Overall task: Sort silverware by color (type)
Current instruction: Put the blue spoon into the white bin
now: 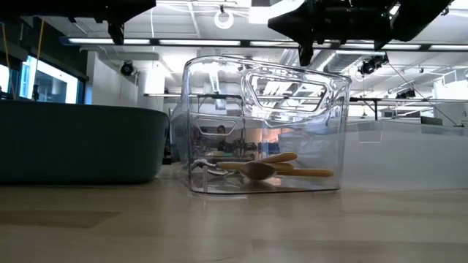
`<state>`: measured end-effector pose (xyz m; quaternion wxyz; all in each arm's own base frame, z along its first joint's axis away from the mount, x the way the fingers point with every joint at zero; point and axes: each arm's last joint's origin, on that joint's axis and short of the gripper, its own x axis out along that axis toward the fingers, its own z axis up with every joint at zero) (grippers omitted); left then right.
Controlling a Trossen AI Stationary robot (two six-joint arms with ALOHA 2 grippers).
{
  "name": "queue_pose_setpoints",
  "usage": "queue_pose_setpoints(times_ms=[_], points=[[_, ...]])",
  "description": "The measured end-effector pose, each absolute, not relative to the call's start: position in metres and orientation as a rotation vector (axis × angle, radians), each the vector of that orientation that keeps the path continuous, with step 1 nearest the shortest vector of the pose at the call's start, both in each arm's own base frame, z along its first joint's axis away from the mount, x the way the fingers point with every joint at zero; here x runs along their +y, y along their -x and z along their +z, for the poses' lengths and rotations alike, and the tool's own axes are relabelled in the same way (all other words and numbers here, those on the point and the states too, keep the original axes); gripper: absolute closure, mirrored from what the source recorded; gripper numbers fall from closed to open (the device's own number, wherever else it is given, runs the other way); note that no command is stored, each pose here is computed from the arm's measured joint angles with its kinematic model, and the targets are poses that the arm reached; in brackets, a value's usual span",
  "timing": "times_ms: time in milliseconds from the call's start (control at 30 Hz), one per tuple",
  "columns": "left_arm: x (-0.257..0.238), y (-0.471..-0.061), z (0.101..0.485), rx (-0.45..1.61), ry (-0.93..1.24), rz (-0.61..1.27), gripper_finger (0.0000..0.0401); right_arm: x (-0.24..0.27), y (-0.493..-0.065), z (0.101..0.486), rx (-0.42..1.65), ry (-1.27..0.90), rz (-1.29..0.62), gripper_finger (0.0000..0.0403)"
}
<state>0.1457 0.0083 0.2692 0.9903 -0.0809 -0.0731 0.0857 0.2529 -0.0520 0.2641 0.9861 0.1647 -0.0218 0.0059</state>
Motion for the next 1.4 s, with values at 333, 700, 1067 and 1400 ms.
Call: queue_pose_setpoints(times_ms=[333,700,1067,1400], points=[[0.0082,-0.1457,0.2692,-0.147,0.164,0.169,0.0401,-0.0518,-0.253,0.2634,-0.036,-0.275,0.016,0.04],[0.0083,-0.1457,0.269,-0.145,0.163,0.171,0.0401,-0.0499,-0.2529,0.2634,-0.028,-0.23,0.079,0.0402],[0.0085,-0.1457,0.269,-0.145,0.163,0.181,0.0401,-0.0498,-0.2529,0.2633,-0.027,-0.215,0.083,0.0403],[0.0086,-0.1458,0.2681,-0.136,0.161,0.183,0.0401,-0.0498,-0.253,0.2609,-0.003,-0.219,0.082,0.0403]])
